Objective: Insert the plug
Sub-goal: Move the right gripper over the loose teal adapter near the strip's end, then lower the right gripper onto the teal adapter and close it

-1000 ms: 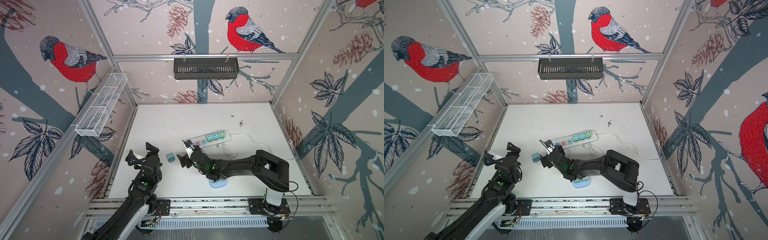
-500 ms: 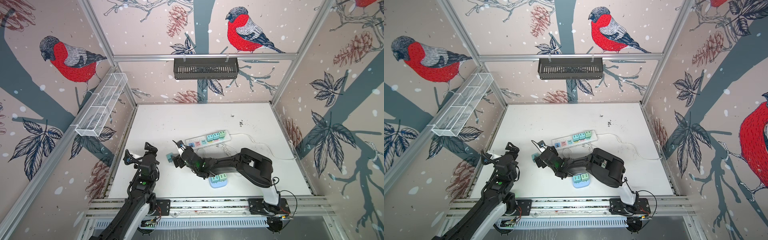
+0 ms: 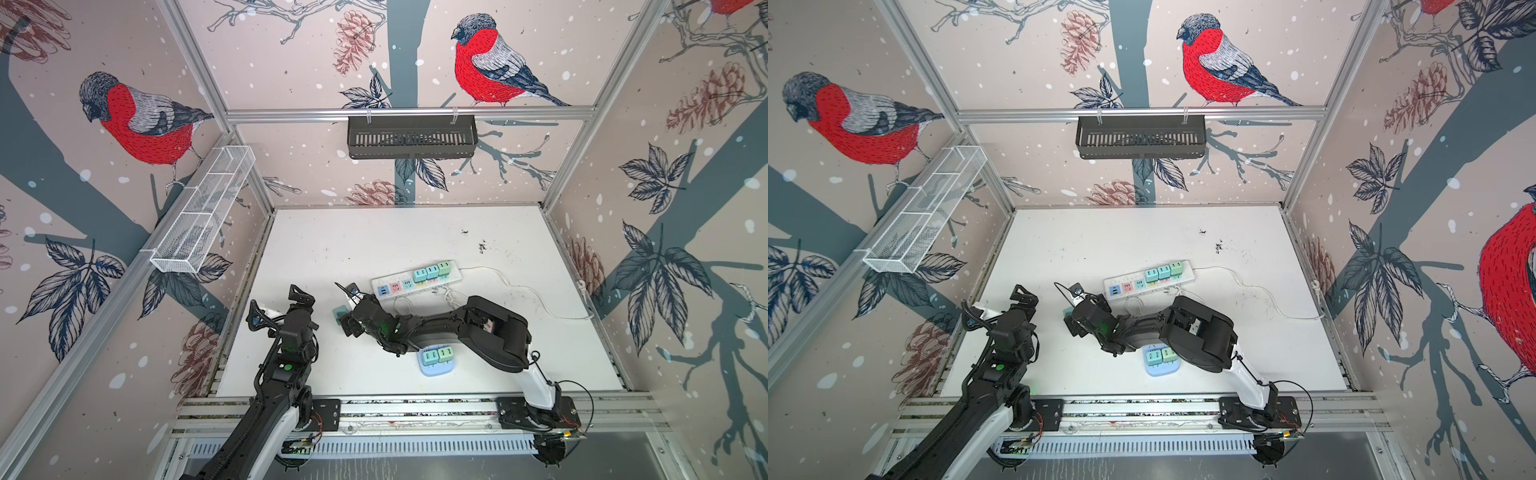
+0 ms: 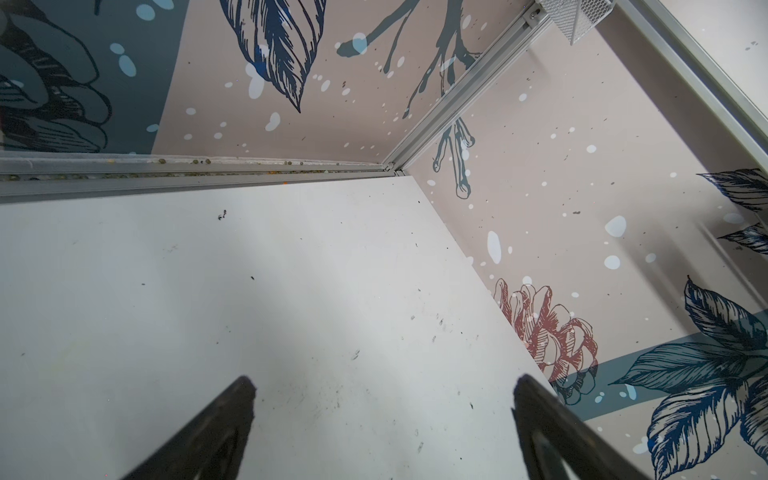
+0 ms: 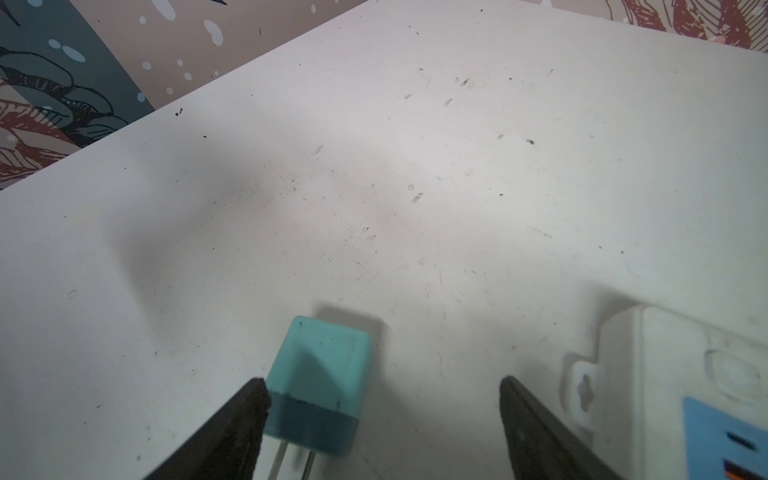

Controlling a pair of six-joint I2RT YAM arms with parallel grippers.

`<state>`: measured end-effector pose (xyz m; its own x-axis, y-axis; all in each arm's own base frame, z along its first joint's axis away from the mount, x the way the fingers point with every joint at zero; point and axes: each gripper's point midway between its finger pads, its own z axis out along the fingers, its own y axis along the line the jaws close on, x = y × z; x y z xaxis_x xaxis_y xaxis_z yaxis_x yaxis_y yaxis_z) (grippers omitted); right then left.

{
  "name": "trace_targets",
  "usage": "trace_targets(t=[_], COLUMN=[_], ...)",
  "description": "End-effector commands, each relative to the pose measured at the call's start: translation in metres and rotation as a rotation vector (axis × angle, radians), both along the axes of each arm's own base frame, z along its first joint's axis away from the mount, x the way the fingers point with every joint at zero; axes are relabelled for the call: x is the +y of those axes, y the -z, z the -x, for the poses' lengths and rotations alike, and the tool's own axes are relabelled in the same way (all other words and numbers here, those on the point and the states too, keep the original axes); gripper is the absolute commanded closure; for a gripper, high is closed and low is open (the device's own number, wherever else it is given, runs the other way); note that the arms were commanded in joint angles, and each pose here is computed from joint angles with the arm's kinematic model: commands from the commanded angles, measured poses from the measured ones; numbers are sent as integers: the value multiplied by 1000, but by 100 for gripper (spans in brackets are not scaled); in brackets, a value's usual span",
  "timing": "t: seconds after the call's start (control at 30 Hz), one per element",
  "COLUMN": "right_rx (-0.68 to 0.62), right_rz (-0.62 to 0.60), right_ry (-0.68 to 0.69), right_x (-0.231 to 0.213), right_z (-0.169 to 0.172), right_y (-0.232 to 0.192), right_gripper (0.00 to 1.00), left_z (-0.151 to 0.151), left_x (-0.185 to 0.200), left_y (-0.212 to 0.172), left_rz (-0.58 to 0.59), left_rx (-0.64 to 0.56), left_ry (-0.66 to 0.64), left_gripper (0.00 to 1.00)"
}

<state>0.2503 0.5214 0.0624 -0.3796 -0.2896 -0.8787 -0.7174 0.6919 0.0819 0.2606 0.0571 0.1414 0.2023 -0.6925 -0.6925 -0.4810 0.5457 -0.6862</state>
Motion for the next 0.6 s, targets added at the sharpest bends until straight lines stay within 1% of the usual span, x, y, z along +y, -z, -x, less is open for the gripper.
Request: trace_targets(t=[0.0, 0.2, 0.43, 0.57], right_rx=[16, 11, 8, 43], right_rz=[-21, 8, 45, 71], right_ry=[-11, -19, 7, 26], right_x=[9, 23, 23, 21], right_z=[5, 9, 2, 3], right_y=[-1, 8, 18, 37], right_gripper=[14, 15, 16, 18], left_z=[2, 3, 3, 3], left_x=[4, 5, 4, 5], left_y=[-1, 0, 0, 1], left_rz=[10, 12, 16, 15], left_rx=[-11, -10, -12, -10], left_ry=[-29, -33, -32, -38], left_gripper=[4, 4, 4, 4])
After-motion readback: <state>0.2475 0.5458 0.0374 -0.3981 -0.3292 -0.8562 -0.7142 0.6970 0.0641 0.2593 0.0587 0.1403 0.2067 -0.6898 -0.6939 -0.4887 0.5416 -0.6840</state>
